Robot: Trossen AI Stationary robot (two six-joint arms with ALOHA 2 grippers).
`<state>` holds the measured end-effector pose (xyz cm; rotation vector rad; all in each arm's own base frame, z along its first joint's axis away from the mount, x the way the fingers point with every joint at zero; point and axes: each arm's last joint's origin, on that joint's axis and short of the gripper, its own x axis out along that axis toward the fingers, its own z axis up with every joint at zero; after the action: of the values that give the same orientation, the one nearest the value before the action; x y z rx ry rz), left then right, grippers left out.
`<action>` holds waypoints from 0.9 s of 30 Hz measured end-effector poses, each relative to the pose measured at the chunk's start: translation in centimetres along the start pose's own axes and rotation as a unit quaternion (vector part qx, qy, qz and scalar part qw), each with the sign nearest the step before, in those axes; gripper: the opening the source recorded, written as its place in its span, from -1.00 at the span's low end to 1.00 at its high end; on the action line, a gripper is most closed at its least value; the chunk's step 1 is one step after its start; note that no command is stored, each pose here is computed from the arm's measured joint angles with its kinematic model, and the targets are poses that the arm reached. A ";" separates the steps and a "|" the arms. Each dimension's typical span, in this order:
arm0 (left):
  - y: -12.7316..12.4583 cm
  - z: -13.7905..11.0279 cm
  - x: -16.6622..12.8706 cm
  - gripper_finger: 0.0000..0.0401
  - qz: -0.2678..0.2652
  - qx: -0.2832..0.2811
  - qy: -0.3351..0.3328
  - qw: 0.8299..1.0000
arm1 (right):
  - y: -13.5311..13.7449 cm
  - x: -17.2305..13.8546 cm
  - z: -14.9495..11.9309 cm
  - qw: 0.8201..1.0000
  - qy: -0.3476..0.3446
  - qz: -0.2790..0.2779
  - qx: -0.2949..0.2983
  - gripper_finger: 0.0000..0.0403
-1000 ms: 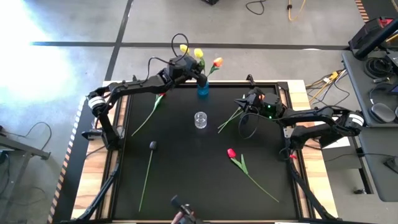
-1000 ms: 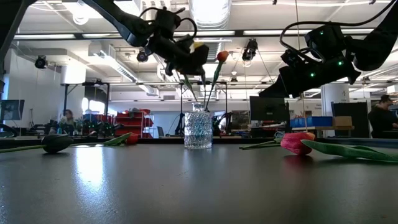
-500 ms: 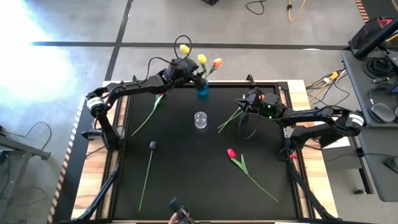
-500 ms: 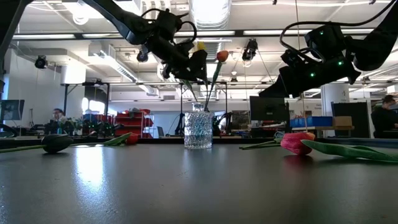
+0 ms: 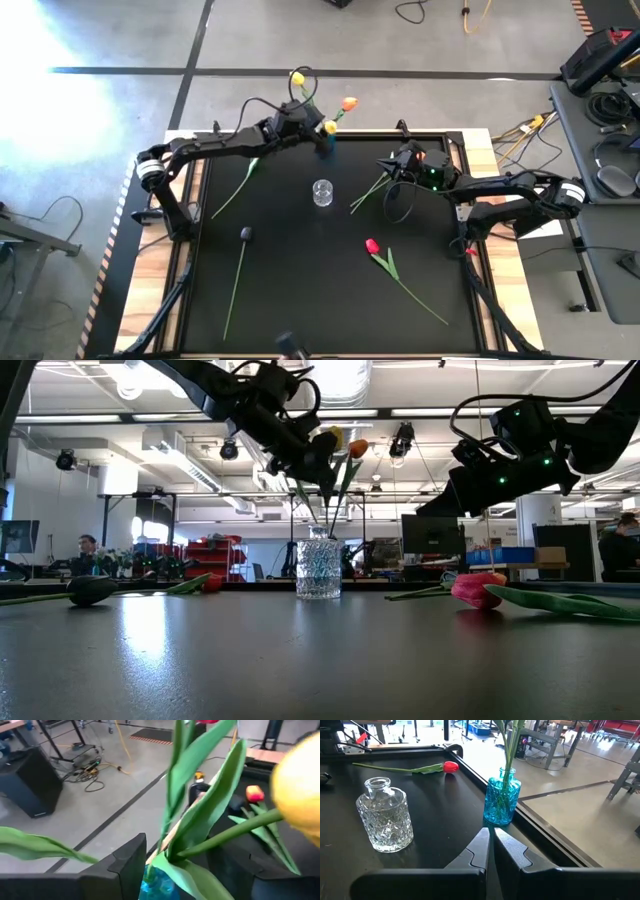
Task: Sort flowers into vase by color
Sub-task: Put the yellow tulip into the blue vase
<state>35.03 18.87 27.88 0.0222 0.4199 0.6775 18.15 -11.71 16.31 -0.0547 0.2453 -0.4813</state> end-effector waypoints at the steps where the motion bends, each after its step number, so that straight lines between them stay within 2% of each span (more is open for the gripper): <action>1: 0.0 0.0 0.0 -0.09 0.003 0.002 0.000 1.000 | 0.0 0.0 0.0 1.000 0.000 0.000 0.000 -0.91; 12: 0.0 0.0 -0.1 -0.19 0.013 0.001 0.005 1.000 | 0.0 0.0 0.0 1.000 0.000 0.000 -0.001 -0.91; 27: -0.1 -1.0 -1.4 0.22 0.002 0.031 0.086 0.996 | 0.0 0.0 0.0 1.000 0.000 0.000 -0.001 -0.91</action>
<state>33.76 17.82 27.45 0.0231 0.6061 0.6724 18.15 -11.72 16.31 -0.0571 0.2456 -0.4818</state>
